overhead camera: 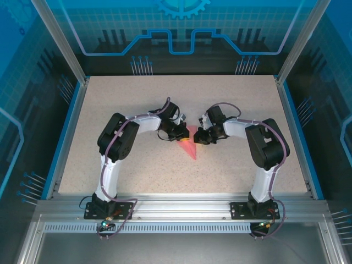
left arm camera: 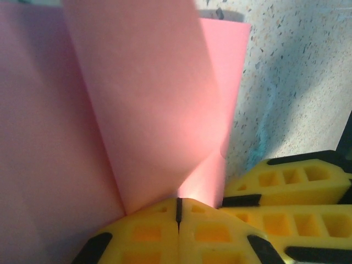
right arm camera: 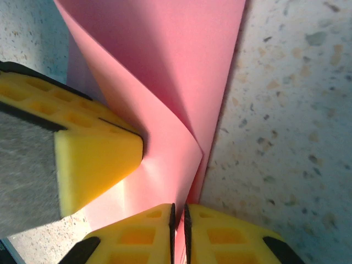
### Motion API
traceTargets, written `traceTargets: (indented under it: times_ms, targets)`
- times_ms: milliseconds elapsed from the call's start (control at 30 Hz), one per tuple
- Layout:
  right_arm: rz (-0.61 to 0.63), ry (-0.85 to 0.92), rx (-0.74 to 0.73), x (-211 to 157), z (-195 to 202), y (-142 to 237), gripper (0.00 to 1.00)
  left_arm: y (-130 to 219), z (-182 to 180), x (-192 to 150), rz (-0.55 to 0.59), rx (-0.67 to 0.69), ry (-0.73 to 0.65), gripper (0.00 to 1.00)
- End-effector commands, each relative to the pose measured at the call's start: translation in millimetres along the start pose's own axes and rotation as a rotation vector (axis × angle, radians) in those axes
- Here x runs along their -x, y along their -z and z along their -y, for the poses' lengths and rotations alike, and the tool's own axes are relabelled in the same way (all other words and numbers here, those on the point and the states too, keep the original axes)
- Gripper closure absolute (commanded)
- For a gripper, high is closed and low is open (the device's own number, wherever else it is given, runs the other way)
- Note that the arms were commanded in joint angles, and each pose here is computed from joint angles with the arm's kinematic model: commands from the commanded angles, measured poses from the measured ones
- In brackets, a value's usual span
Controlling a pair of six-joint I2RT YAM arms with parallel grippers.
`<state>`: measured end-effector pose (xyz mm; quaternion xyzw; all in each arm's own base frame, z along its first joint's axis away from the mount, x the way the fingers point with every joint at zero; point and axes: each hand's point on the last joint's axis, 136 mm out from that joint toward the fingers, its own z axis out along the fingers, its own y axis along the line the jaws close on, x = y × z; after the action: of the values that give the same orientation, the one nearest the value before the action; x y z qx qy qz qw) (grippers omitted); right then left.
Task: Fold a paper plane with a square sheet of paper (fold left side to right side)
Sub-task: Fourth fold the wing at the center of the table.
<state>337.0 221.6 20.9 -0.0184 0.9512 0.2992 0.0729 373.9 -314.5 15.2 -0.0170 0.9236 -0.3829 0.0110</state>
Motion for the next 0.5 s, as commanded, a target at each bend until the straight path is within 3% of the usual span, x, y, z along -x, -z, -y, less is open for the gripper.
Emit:
traceTargets:
  times_ms: [0,167,333,467]
  targets:
    - [0.053,0.034,-0.006,9.1,-13.8,28.0,0.79,-6.0,-38.8,-28.5,-0.068,0.112,0.063,1.0]
    - [0.047,0.05,0.057,-5.7,-30.1,44.1,0.76,-5.7,-37.9,-28.7,-0.064,0.107,0.063,1.0]
    - [-0.052,0.039,0.219,-40.9,-58.2,30.4,0.81,-4.6,-35.6,-28.0,-0.062,0.103,0.057,1.0]
    - [-0.121,0.048,0.236,-58.2,-65.4,15.1,0.82,-5.2,-36.8,-28.8,-0.065,0.106,0.061,1.0]
